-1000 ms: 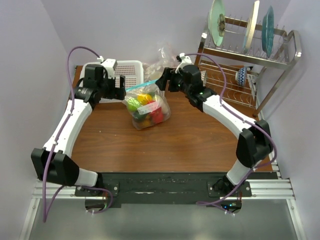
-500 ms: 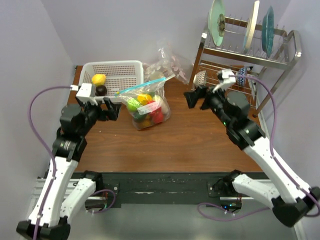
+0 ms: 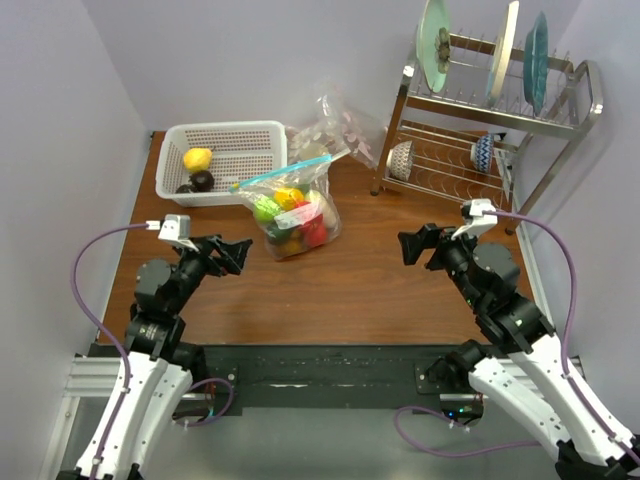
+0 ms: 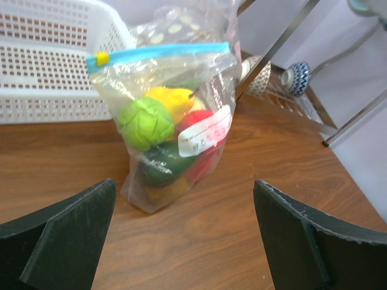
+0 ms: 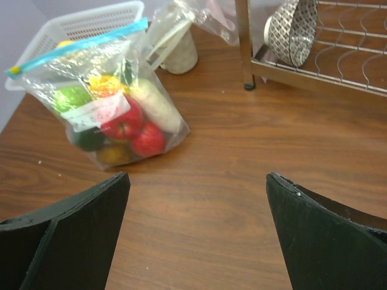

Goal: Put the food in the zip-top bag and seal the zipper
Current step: Reset both arms

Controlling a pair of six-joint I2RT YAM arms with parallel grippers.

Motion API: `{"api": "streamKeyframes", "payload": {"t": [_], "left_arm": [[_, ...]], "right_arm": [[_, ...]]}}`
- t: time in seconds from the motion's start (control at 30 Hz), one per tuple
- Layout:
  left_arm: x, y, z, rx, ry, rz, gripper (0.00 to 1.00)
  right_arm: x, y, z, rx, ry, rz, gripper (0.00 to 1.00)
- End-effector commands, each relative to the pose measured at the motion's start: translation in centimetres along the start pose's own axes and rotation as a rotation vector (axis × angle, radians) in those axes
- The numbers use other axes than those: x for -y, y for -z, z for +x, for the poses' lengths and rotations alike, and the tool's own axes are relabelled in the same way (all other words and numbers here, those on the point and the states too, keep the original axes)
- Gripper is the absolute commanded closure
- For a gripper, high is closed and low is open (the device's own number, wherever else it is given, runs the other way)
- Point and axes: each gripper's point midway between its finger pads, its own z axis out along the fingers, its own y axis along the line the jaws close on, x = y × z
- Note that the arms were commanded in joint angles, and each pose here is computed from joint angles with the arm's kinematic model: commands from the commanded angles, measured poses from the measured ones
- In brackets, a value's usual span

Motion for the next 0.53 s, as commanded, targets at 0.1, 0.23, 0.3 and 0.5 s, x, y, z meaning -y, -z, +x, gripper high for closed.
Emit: {"api": "streamKeyframes", "payload": {"t": [0.1, 0.23, 0.3, 0.5], "left_arm": [[0.99, -0.08, -2.13, 0.087, -0.014, 0.040, 0.00], [1.02, -0.01, -2.35, 0.093, -0.016, 0.038, 0.00], [0.95, -0.04, -2.35, 0.093, -0.017, 0.034, 0.00], [0.61, 0.09, -1.84, 0.071, -0.012, 0.016, 0.00]], "right_arm": [[1.24, 0.20, 1.16, -0.011, -0.020, 0.053, 0.01], [1.21, 0.32, 1.26, -0.015, -0.025, 0.051, 0.01], [1.20, 0.37, 1.20, -0.012, -0.025, 0.050, 0.01], [1.01, 0.28, 1.18, -0.017, -0.026, 0.042, 0.01]]}}
